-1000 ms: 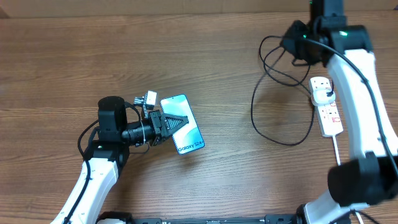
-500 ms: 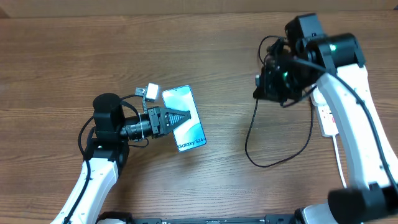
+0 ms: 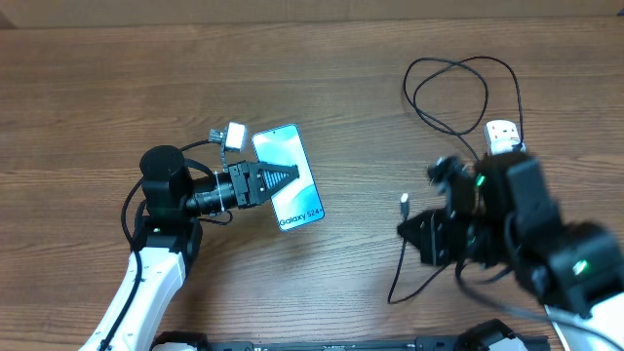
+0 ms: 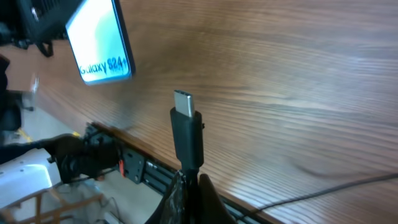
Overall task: Plug charger to phone and switch on socket
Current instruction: 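Carry the plug with the right gripper toward the phone's bottom edge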
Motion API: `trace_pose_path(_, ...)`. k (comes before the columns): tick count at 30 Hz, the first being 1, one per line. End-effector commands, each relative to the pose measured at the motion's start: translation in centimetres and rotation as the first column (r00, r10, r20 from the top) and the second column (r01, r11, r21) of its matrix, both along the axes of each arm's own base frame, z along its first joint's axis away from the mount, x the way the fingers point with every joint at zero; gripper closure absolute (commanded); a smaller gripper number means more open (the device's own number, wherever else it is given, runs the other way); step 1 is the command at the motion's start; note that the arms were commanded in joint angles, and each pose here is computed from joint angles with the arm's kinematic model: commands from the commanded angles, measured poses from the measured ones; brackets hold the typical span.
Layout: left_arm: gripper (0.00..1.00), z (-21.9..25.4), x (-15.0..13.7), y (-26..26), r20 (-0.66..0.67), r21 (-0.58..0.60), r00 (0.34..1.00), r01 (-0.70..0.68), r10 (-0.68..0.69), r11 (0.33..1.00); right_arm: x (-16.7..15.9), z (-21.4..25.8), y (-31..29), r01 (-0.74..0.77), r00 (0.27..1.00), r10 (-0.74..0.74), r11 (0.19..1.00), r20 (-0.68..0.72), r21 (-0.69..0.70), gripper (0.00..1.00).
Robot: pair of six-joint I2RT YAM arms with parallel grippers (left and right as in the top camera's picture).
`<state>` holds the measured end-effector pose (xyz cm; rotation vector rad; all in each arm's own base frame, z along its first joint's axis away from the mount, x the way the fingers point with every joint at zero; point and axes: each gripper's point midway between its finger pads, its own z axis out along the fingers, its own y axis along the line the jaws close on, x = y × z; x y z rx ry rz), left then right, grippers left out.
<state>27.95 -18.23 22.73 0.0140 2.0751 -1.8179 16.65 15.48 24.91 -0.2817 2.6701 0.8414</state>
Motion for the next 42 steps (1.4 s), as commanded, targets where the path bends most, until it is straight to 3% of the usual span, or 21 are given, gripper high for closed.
trace_pose_path(1,0.96,0.7,0.0,0.1,0.016,-0.01,1.0,0.006,-0.005,1.0,-2.0,-2.3,1.6,-0.018,0.997,0.022,0.998,-0.069,0.06,0.96)
trace_pose_path(14,0.96,1.8,0.0,0.0,0.095,-0.018,0.995,0.014,-0.013,1.0,-3.9,-5.9,10.0,-0.29,0.951,0.3,0.95,-0.078,0.116,0.96)
trace_pose_path(20,0.95,1.8,0.0,0.0,0.092,-0.019,0.996,0.02,-0.018,1.0,-3.0,-7.3,11.7,-0.291,0.945,0.305,0.949,-0.119,0.122,0.96)
trace_pose_path(42,0.96,2.0,-1.2,-0.3,0.112,-0.023,0.99,0.092,-0.088,0.996,-1.6,-5.9,13.4,-0.311,0.947,0.32,0.932,-0.02,0.183,0.96)
